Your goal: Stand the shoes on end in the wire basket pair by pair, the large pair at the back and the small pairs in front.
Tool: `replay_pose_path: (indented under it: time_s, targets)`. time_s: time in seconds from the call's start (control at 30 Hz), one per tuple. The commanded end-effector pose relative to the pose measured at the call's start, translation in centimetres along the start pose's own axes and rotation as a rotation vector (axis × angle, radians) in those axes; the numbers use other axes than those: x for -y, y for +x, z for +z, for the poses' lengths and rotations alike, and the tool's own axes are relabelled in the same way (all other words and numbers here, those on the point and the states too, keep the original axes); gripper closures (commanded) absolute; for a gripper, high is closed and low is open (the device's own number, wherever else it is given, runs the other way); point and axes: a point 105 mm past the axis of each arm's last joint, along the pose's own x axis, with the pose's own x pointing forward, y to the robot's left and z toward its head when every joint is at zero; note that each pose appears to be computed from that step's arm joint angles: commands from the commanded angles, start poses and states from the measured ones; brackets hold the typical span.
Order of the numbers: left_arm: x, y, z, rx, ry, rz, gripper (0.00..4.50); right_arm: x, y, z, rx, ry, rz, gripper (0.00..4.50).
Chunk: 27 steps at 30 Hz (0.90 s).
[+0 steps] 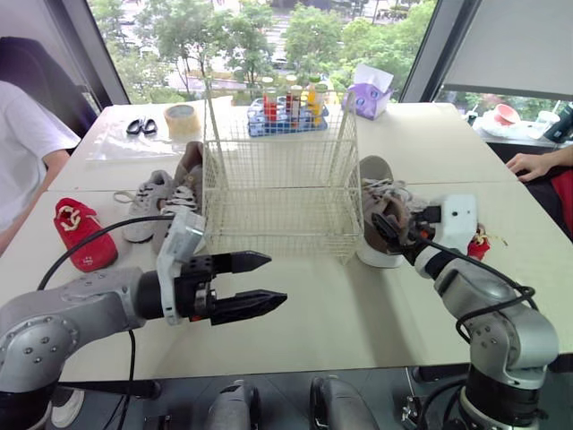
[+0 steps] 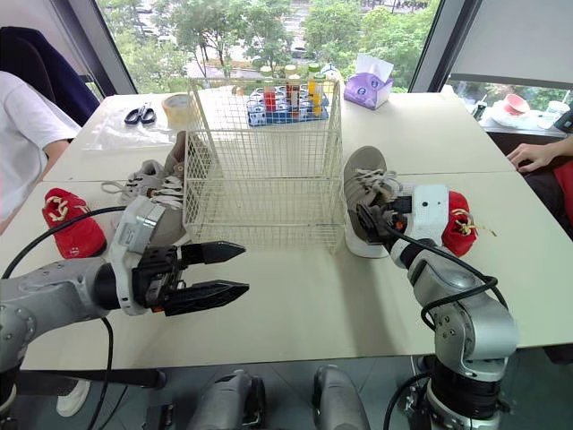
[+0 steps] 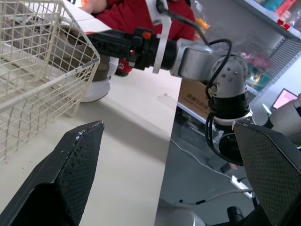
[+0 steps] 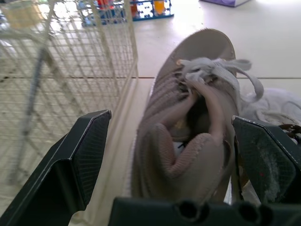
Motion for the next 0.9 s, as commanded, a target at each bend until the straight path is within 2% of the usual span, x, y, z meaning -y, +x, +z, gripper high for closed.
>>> replay_pose_path:
  time_s: [0.03, 0.1, 0.2, 0.4, 0.47, 0.53, 0.63, 0.73, 0.9]
  targets:
    - [0.2, 0.1, 0.5, 0.006, 0.038, -0.003, 0.0, -0.1, 0.6, 0.4, 0.031, -0.001, 0.004, 0.07]
    - [-0.1, 0.1, 0.6, 0.005, 0.042, 0.008, 0.0, 0.2, 1.2, -0.5, 0.0, -0.003, -0.022, 0.07]
    - [-0.5, 0.2, 0.7, 0.007, 0.051, 0.02, 0.0, 0.8, 2.1, -2.4, -0.06, -0.039, -0.07, 0.81]
    - [-0.8, 0.3, 0.8, 0.005, 0.065, 0.035, 0.0, 1.6, 2.0, -4.4, -0.125, -0.052, -0.131, 3.56]
    - [-0.9, 0.3, 0.9, 0.006, 0.066, 0.036, 0.0, 1.5, 1.9, -4.5, -0.123, -0.019, -0.137, 4.22]
    - [-1.0, 0.2, 0.9, 0.006, 0.067, 0.038, 0.0, 1.3, 1.9, -4.2, -0.11, -0.004, -0.142, 4.32]
    - [-1.2, 0.4, 1.0, 0.006, 0.069, 0.035, 0.0, 0.6, 1.9, -0.5, 0.046, 0.006, -0.142, 4.32]
    - [-1.3, 0.4, 1.3, 0.003, 0.059, 0.01, 0.0, 0.7, 0.9, 8.6, 0.394, -0.039, -0.213, 4.32]
    - [-1.5, 0.1, 2.9, 0.034, 0.064, -0.031, 0.0, 0.5, -1.7, 17.1, 0.666, -0.134, -0.263, 4.32]
